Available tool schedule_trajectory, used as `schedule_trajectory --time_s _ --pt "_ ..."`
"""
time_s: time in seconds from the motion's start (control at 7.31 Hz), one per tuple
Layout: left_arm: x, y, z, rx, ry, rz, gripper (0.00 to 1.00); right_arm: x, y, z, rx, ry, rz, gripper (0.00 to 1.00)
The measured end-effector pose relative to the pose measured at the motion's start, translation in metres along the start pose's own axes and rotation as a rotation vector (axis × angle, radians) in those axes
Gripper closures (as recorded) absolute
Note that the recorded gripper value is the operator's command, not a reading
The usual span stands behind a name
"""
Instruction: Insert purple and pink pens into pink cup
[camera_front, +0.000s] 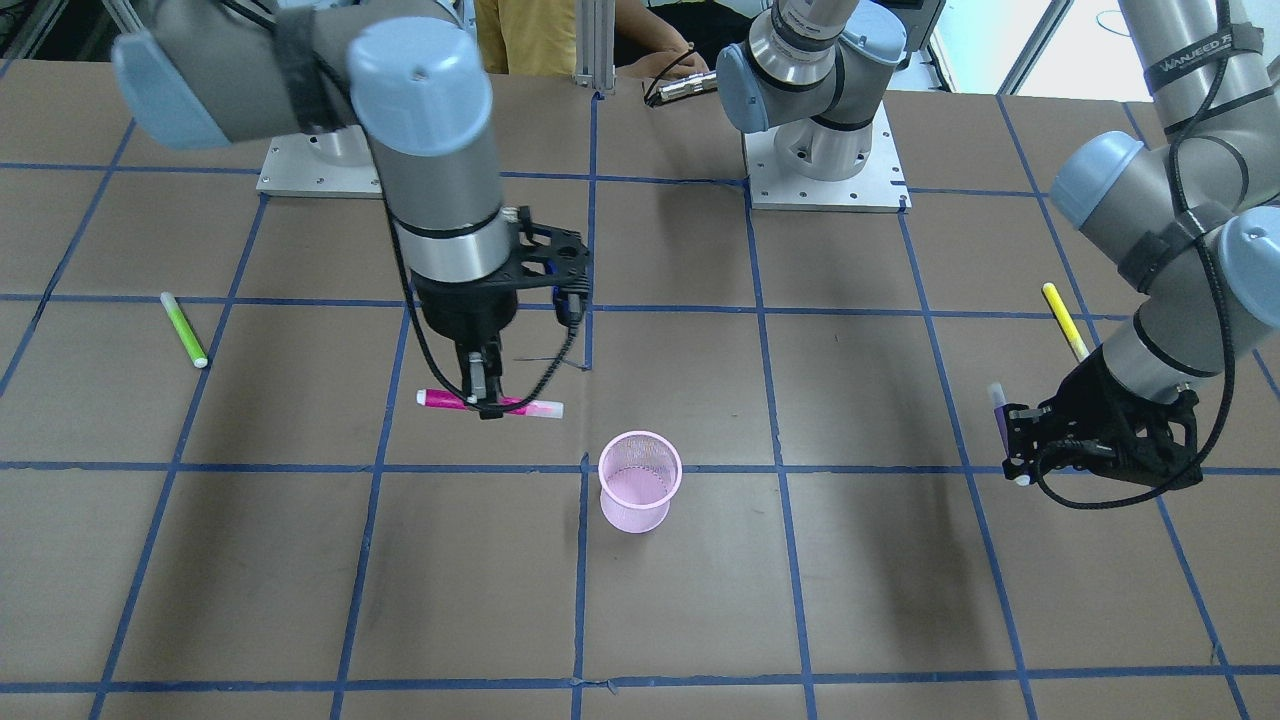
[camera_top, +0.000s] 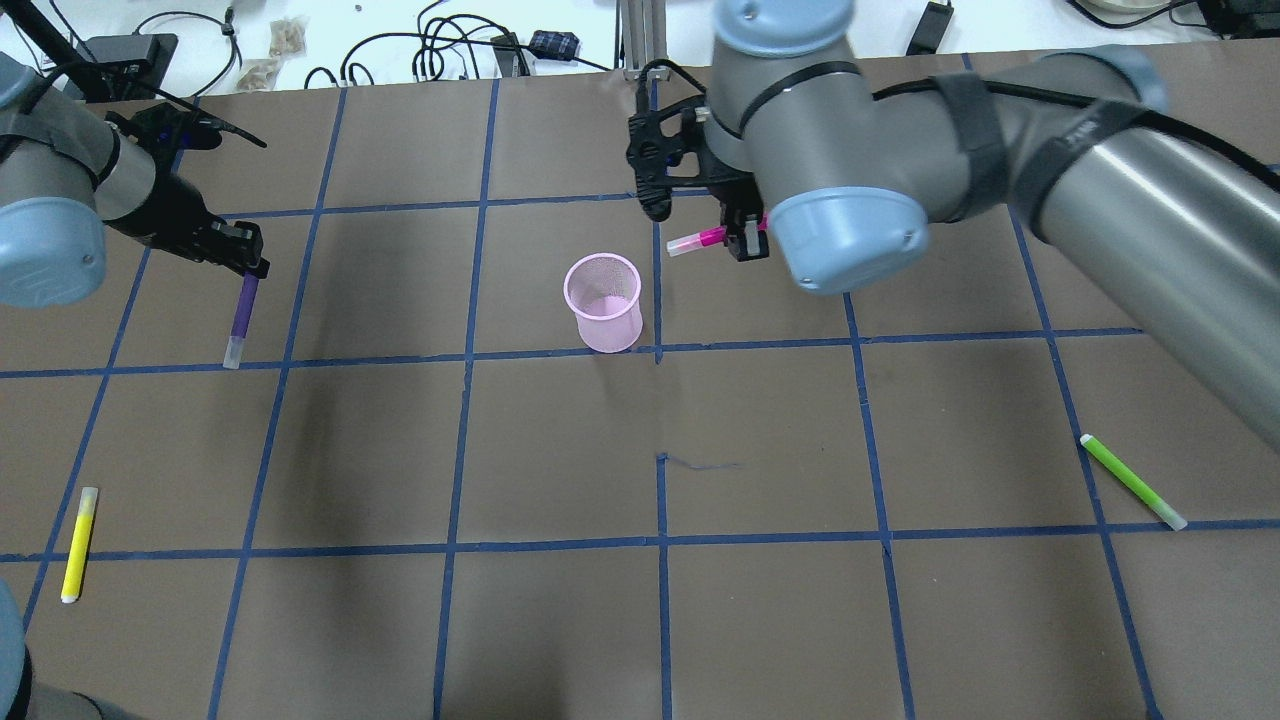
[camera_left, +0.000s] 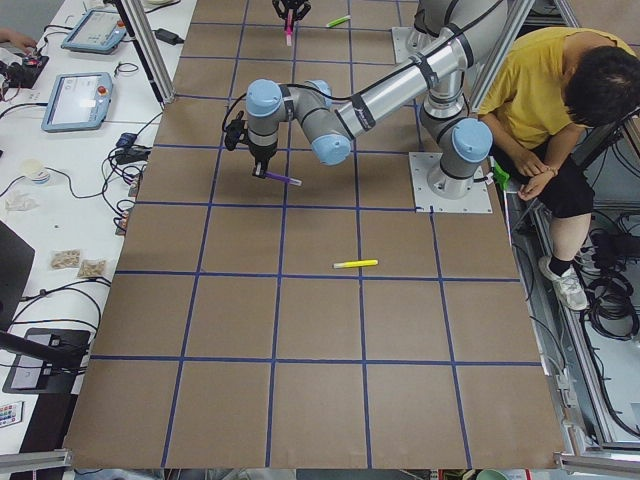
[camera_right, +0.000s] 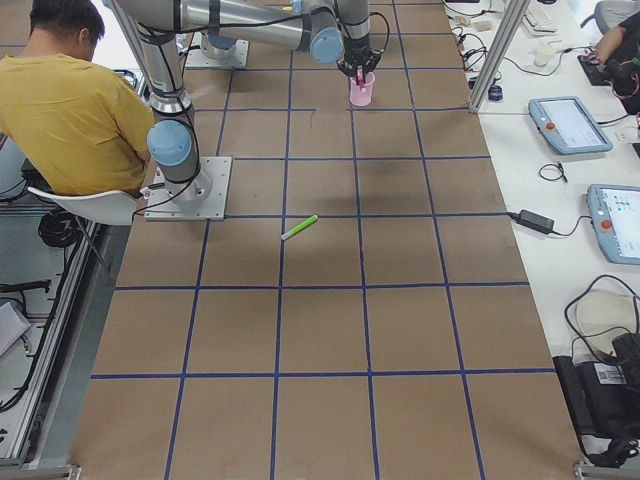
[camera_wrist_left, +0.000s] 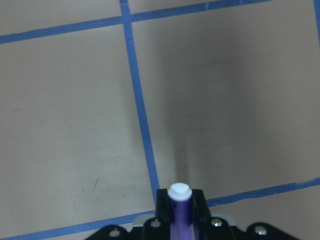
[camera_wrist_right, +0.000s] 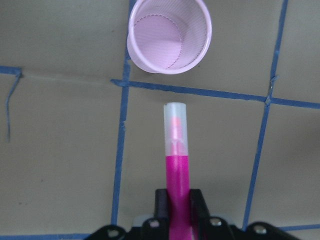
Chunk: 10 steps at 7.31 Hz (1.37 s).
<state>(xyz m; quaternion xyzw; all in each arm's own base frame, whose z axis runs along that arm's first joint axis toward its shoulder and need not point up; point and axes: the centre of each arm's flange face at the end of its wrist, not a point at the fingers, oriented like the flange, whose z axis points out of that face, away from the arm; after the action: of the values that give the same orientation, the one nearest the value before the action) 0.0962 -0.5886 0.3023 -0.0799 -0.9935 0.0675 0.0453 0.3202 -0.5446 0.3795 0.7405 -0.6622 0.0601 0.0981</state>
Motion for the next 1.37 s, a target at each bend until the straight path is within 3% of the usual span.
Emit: schedule_trajectory --time_s 0.27,0.55,0.96,1.09,1.23,1.37 --pt "0.001 0.0 0.001 -0.002 0.004 0.0 1.0 0.008 -0.068 0.028 -0.131 0.029 0.041 0.75" --pt "0.003 -0.001 0.0 0.009 0.018 0.001 1.0 0.001 -0.098 0.052 -0.203 0.041 0.098 0.74" --pt "0.005 -0.002 -0.003 0.028 0.039 0.001 1.0 -0.022 -0.142 0.087 -0.353 0.084 0.052 0.74" --pt "0.005 -0.002 -0.003 0.029 0.04 0.0 1.0 -0.024 -0.148 0.091 -0.371 0.094 0.042 0.74" --pt "0.005 -0.002 -0.004 0.03 0.04 0.0 1.0 -0.024 -0.152 0.093 -0.376 0.1 0.038 0.41" --pt "0.005 -0.002 -0.004 0.031 0.04 0.001 1.0 -0.024 -0.154 0.095 -0.374 0.102 0.04 0.01"
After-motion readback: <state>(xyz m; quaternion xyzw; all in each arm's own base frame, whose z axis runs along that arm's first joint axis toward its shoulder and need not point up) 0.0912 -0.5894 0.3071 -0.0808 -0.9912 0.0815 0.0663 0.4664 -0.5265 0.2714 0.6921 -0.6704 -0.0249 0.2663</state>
